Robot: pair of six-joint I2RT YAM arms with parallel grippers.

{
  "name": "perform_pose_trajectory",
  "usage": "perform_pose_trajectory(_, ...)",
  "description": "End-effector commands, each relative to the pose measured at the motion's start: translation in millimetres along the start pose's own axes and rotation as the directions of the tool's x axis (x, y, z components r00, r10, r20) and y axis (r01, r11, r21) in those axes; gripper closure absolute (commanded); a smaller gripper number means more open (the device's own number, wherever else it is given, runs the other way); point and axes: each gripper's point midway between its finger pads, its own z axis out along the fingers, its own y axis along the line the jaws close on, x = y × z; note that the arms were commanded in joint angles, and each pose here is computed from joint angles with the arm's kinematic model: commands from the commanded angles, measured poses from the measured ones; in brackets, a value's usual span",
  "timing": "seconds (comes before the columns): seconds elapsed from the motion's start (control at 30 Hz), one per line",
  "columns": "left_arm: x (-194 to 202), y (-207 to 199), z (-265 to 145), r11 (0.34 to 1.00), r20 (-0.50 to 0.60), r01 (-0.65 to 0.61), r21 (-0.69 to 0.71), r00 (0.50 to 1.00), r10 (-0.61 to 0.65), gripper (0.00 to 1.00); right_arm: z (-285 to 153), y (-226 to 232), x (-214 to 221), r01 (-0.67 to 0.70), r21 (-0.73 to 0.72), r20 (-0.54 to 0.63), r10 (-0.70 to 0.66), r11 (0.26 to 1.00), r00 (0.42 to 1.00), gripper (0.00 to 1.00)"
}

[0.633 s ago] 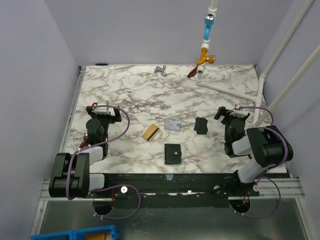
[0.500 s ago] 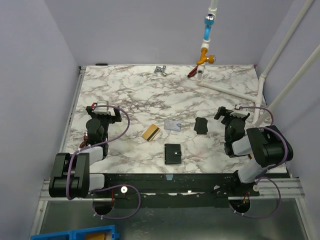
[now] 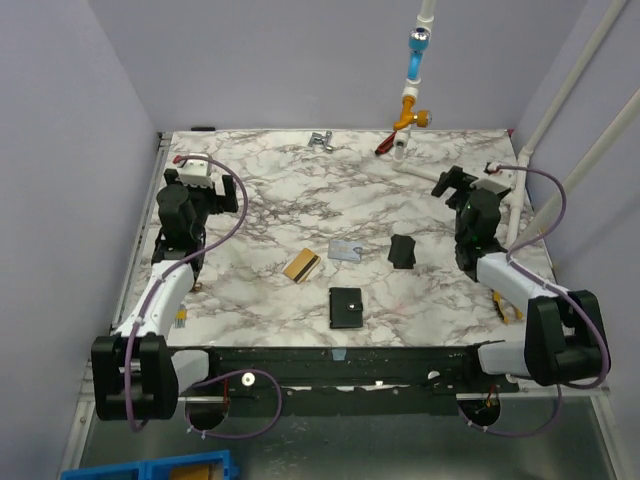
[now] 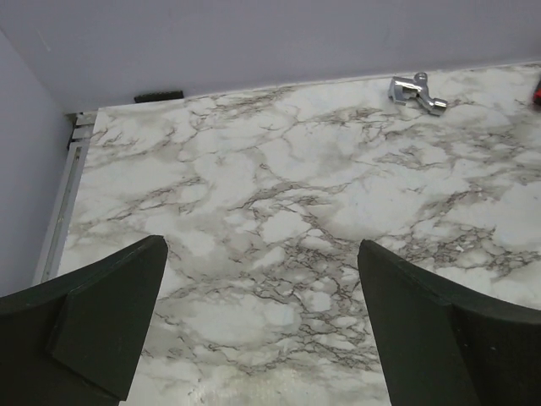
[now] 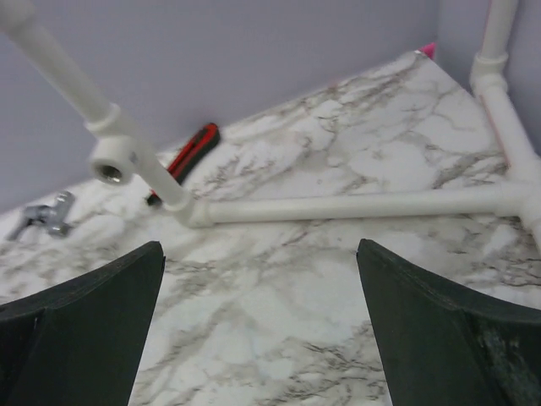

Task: Put the credit cards into the card holder
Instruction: Open the card holder at the center of the board.

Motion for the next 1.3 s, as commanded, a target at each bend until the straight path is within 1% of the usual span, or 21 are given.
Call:
perform_pose_trajectory(0.0, 16.2, -25.2, -39.8, 0.991, -0.210, 0.039, 0.126, 0.978, -0.011, 0.02, -20.1, 21.7, 18.2, -0.219, -0.021, -0.209, 0.210, 0.975, 0.955, 0.00)
perform_pose_trajectory(0.07, 13.9, -34.6, -52.1, 0.984, -0.283, 0.068, 0.167, 0.959, -0.019, 0.02, -29.5, 43.6, 18.4, -0.384, -0.072, -0.276, 0.351, 0.921, 0.895, 0.00)
perform_pose_trajectory(0.1, 12.4, -39.2, -58.7, 0.977, -0.317, 0.053, 0.206, 0.948, 0.016, 0.01, -35.2, 57.5, 18.4, -0.425, -0.129, -0.324, 0.367, 0.896, 0.872, 0.00)
perform_pose_trajectory(0.17, 13.1, -48.1, -70.8, 0.966, -0.379, 0.079, 0.247, 0.925, 0.021, 0.01, -49.5, 90.4, 17.2, -0.454, -0.292, -0.420, 0.313, 0.842, 0.852, 0.00)
perform_pose_trajectory(0.2, 14.9, -52.6, -76.7, 0.959, -0.400, 0.096, 0.266, 0.917, 0.020, 0.01, -58.1, 105.2, 17.4, -0.466, -0.351, -0.469, 0.278, 0.812, 0.838, 0.00)
perform_pose_trajectory(0.23, 16.8, -57.6, -83.4, 0.951, -0.417, 0.115, 0.286, 0.909, 0.016, 0.01, -65.0, 116.2, 21.6, -0.455, -0.369, -0.496, 0.243, 0.810, 0.834, 0.00)
perform_pose_trajectory(0.33, 24.9, -84.9, -103.7, 0.915, -0.460, 0.143, 0.377, 0.886, 0.051, 0.01, -93.0, 146.3, 41.7, -0.245, -0.380, -0.502, 0.023, 0.892, 0.865, 0.00)
perform_pose_trajectory(0.37, 28.9, -93.4, -109.6, 0.906, -0.474, 0.134, 0.402, 0.877, 0.081, 0.02, -110.2, 160.8, 50.0, -0.174, -0.410, -0.500, -0.061, 0.895, 0.864, 0.00)
perform_pose_trajectory(0.43, 39.8, -113.5, -122.4, 0.879, -0.506, 0.127, 0.460, 0.851, 0.142, 0.02, -140.0, 167.2, 73.9, -0.044, -0.410, -0.519, -0.194, 0.911, 0.833, 0.00)
perform_pose_trajectory(0.47, 45.3, -123.0, -128.9, 0.864, -0.521, 0.131, 0.486, 0.837, 0.167, 0.01, -154.2, 163.4, 87.7, 0.011, -0.405, -0.548, -0.253, 0.914, 0.797, 0.00)
perform_pose_trajectory(0.6, 57.8, -145.7, -142.6, 0.826, -0.572, 0.180, 0.534, 0.796, 0.196, 0.01, -207.8, 150.5, 128.6, 0.152, -0.394, -0.612, -0.383, 0.906, 0.692, 0.00)
perform_pose_trajectory(0.63, 58.4, -150.4, -143.8, 0.819, -0.580, 0.194, 0.540, 0.791, 0.195, 0.02, -215.5, 143.0, 134.2, 0.171, -0.378, -0.632, -0.389, 0.910, 0.670, 0.00)
perform_pose_trajectory(0.7, 58.7, -159.4, -143.4, 0.807, -0.595, 0.226, 0.546, 0.783, 0.183, 0.02, -222.8, 137.5, 135.0, 0.124, -0.332, -0.665, -0.325, 0.935, 0.672, 0.02)
perform_pose_trajectory(0.73, 59.0, -163.6, -142.4, 0.796, -0.594, 0.234, 0.558, 0.783, 0.186, 0.02, -226.0, 141.1, 129.3, 0.053, -0.306, -0.677, -0.256, 0.951, 0.690, 0.00)
perform_pose_trajectory(0.8, 59.0, -173.1, -140.5, 0.786, -0.609, 0.269, 0.556, 0.775, 0.166, 0.01, -236.3, 152.5, 115.1, -0.095, -0.297, -0.701, -0.150, 0.950, 0.697, 0.00)
perform_pose_trajectory(0.83, 58.9, -177.3, -139.8, 0.781, -0.612, 0.274, 0.561, 0.773, 0.168, 0.01, -240.4, 157.9, 106.0, -0.151, -0.312, -0.701, -0.120, 0.938, 0.703, 0.00)
perform_pose_trajectory(0.9, 60.3, -185.6, -139.0, 0.773, -0.620, 0.288, 0.566, 0.767, 0.168, 0.05, -246.3, 163.0, 96.6, -0.186, -0.397, -0.673, -0.147, 0.899, 0.725, 0.00)
perform_pose_trajectory(0.97, 62.4, -193.3, -138.7, 0.764, -0.619, 0.303, 0.569, 0.770, 0.154, 0.10, -247.3, 157.7, 97.3, -0.150, -0.415, -0.664, -0.186, 0.897, 0.725, 0.00)
perform_pose_trajectory(1.1, 70.6, -210.7, -143.0, 0.744, -0.638, 0.344, 0.573, 0.756, 0.142, 0.14, -257.0, 137.7, 127.7, -0.014, -0.398, -0.717, -0.302, 0.917, 0.628, 0.02)
perform_pose_trajectory(1.2, 80.1, -222.9, -147.6, 0.726, -0.678, 0.390, 0.567, 0.721, 0.142, 0.14, -271.7, 137.9, 147.1, -0.014, -0.437, -0.736, -0.348, 0.900, 0.580, 0.08)
perform_pose_trajectory(1.27, 87.4, -227.8, -149.1, 0.715, -0.700, 0.411, 0.566, 0.698, 0.153, 0.14, -276.5, 140.9, 153.4, -0.033, -0.452, -0.743, -0.355, 0.891, 0.568, 0.12)
